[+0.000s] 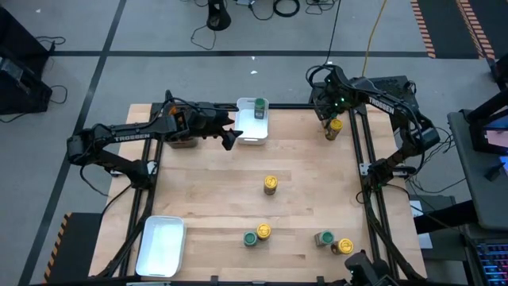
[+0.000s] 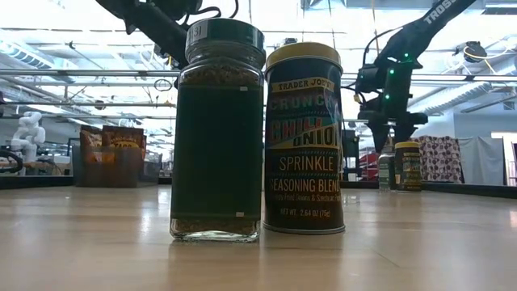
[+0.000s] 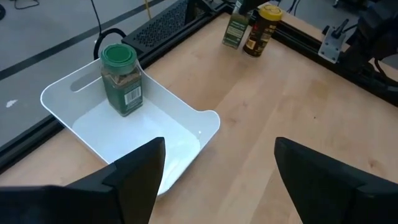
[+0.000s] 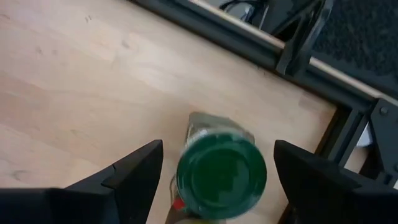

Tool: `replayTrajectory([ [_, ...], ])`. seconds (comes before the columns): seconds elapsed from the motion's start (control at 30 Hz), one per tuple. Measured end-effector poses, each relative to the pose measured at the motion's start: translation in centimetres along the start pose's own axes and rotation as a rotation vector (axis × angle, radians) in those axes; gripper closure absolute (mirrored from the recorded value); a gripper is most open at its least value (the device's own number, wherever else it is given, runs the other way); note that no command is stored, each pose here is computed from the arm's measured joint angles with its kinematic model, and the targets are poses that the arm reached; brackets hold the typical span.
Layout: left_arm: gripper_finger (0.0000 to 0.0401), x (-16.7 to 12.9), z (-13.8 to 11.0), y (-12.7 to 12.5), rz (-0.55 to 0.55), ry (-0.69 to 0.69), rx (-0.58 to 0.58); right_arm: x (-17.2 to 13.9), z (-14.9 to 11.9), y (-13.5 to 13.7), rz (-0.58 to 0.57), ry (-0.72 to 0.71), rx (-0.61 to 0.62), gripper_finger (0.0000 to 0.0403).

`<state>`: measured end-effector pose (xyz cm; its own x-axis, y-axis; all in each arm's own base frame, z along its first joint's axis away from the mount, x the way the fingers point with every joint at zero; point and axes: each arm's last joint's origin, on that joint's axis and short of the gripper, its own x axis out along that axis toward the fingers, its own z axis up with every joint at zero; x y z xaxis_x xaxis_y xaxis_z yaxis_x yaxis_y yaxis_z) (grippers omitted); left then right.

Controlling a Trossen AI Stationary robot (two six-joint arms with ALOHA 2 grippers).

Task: Sort spices by type
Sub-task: Put the top green seasoning bottle into the top white bin

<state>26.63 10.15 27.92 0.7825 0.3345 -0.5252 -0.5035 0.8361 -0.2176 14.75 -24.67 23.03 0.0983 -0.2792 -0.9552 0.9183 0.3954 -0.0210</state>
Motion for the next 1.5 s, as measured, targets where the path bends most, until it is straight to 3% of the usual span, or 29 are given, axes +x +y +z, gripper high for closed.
replayTrajectory([
  [0.5, 0.0095, 0.0, 0.0, 0.0, -0.007, 0.002, 0.001, 0.0, -0.4, 0.0, 0.003, 0.039, -0.008, 0.0122],
  [0.73, 0.0095, 0.0, 0.0, 0.0, -0.008, 0.002, -0.001, 0.0, -0.6, 0.0, 0.004, 0.061, -0.009, 0.0162],
  [1.03, 0.0095, 0.0, 0.0, 0.0, -0.008, 0.002, -0.002, -0.1, -0.8, 0.0, 0.008, 0.08, -0.038, 0.0244],
  [1.33, 0.0095, 0.0, 0.0, 0.0, -0.007, 0.003, -0.002, -1.4, -1.3, 0.9, 0.073, 0.052, -0.068, 0.0247],
  [1.5, 0.0095, 0.0, 0.0, 0.0, -0.007, 0.003, -0.001, -2.3, -1.3, 1.8, 0.083, 0.036, -0.1, 0.027],
])
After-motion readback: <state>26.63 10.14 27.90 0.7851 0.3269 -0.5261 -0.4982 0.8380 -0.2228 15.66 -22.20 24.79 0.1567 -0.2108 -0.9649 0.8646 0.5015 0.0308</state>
